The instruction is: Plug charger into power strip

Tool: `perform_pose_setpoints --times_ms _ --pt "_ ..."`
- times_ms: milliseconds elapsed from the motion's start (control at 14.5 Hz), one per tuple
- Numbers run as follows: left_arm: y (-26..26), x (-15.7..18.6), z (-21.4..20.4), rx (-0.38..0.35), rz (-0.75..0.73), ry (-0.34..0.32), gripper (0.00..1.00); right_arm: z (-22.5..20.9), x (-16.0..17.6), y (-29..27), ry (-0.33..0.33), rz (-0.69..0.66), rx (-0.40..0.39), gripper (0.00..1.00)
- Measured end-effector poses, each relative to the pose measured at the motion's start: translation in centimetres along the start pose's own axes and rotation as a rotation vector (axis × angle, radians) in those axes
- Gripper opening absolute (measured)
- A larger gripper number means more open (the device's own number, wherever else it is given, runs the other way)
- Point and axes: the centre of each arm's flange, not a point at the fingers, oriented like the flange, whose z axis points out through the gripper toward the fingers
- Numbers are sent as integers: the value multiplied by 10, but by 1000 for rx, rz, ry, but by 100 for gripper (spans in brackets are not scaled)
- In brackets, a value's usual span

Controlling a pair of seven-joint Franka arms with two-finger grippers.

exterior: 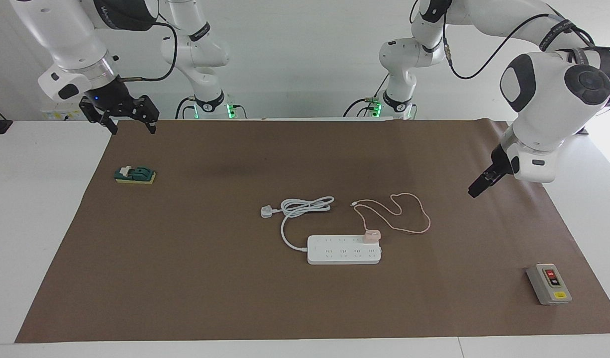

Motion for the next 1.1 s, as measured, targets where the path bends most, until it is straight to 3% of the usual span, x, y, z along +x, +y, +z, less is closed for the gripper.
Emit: perform_pose_setpoints --times_ms 276,552,898,1105 --pt "2 7 -5 -31 222 56 100 0 0 0 0 0 0 100" --pt "4 7 -2 -32 384 58 100 0 0 0 0 0 0 100" --pt "-8 13 3 -28 387 53 100 0 0 0 0 0 0 100" --pt "-63 7 1 -5 296 3 100 0 0 0 0 0 0 100"
